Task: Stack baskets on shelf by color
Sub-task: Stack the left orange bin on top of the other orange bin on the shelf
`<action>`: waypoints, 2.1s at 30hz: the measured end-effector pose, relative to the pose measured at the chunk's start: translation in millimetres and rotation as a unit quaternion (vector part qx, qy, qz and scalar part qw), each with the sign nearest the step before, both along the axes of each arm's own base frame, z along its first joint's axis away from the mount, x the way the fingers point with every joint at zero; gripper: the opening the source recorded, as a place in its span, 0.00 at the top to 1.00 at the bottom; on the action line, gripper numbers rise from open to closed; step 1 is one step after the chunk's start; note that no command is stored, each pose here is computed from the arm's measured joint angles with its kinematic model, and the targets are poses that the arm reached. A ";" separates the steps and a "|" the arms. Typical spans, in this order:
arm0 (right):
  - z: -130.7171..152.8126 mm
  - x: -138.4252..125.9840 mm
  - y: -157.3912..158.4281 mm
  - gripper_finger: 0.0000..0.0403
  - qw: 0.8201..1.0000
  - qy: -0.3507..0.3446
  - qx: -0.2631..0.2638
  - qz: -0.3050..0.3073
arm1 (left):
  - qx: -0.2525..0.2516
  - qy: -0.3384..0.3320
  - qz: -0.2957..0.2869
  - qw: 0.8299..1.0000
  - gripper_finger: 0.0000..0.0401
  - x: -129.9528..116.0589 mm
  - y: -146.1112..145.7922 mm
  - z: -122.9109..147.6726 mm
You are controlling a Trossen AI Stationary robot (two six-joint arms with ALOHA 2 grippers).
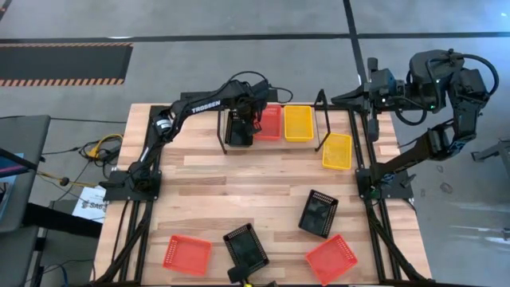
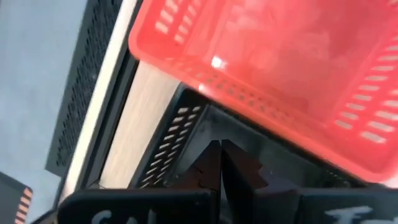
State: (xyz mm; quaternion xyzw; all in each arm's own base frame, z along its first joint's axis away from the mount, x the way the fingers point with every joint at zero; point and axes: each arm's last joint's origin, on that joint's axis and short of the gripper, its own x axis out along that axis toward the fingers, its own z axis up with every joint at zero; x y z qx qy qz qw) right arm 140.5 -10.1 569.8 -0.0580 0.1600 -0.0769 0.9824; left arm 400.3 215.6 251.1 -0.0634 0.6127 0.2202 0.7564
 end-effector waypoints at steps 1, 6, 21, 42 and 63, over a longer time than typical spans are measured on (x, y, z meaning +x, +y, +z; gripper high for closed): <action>0.0 -0.1 0.0 1.00 1.000 0.000 0.000 0.000 | 0.005 -0.005 -0.006 1.000 1.00 3.0 -3.8 3.6; 0.1 0.0 0.0 1.00 1.000 0.000 -0.004 0.001 | 0.021 -0.050 -0.059 0.997 1.00 21.5 -26.9 20.5; -6.5 23.7 -0.9 1.00 1.000 0.025 -0.005 0.007 | -0.009 -0.064 -0.109 0.992 1.00 33.2 -45.8 13.2; -5.4 0.1 -1.3 1.00 0.998 0.040 -0.056 0.000 | 0.060 0.028 -0.087 0.994 1.00 -44.8 -156.1 116.8; -7.0 -7.6 -0.9 1.00 0.995 0.056 -0.081 0.010 | -0.103 -0.043 0.047 0.993 1.00 -174.7 -280.3 64.8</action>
